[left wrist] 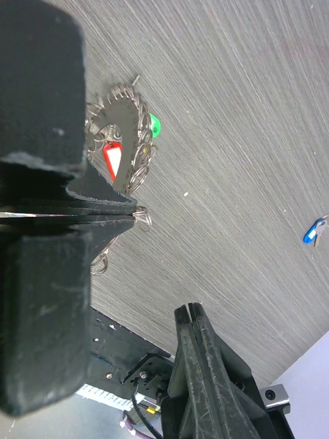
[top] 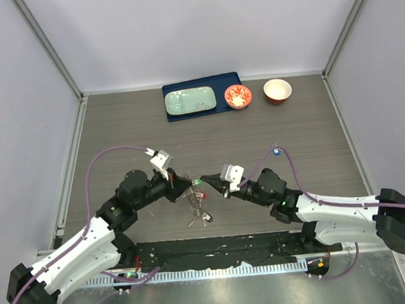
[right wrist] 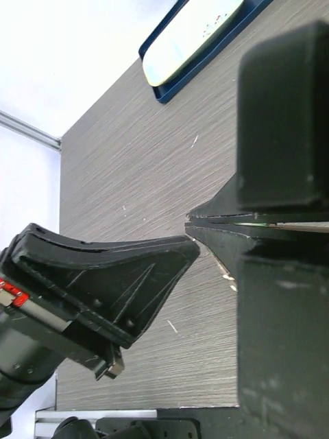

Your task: Put the keys on the keyring

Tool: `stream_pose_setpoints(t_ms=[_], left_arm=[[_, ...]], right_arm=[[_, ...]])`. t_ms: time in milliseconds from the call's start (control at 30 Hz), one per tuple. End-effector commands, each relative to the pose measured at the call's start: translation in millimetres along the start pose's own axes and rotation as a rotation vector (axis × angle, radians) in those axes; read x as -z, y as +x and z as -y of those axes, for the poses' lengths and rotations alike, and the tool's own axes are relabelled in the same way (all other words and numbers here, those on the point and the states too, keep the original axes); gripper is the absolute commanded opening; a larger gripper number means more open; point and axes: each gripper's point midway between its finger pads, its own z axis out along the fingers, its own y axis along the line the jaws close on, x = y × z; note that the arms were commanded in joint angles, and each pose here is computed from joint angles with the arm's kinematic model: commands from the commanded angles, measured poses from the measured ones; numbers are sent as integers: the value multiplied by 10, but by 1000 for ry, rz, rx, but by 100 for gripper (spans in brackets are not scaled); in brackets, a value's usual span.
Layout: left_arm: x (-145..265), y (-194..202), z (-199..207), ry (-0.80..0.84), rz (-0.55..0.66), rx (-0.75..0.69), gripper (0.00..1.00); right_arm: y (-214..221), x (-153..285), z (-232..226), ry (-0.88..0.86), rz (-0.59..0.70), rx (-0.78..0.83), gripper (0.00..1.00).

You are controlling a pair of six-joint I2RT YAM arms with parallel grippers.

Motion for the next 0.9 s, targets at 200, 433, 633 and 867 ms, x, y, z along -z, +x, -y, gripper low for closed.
stream_pose_setpoints(t_ms=[200,433,633,867], left_arm=[[20,-319,119,49,99,-71,0],[2,-290,147,73,76,-109,0],[-25,-314,184,93,55,-134,0],[-48,-321,211,109,47,-143,0]], right_arm=[[5,-76,183,85,-196,-112,25],[-27,-6,236,6,-424,-287,42],[104,-47,103,-114,-538,-395,43],[241,-90,57,-160,-579,-523,41]])
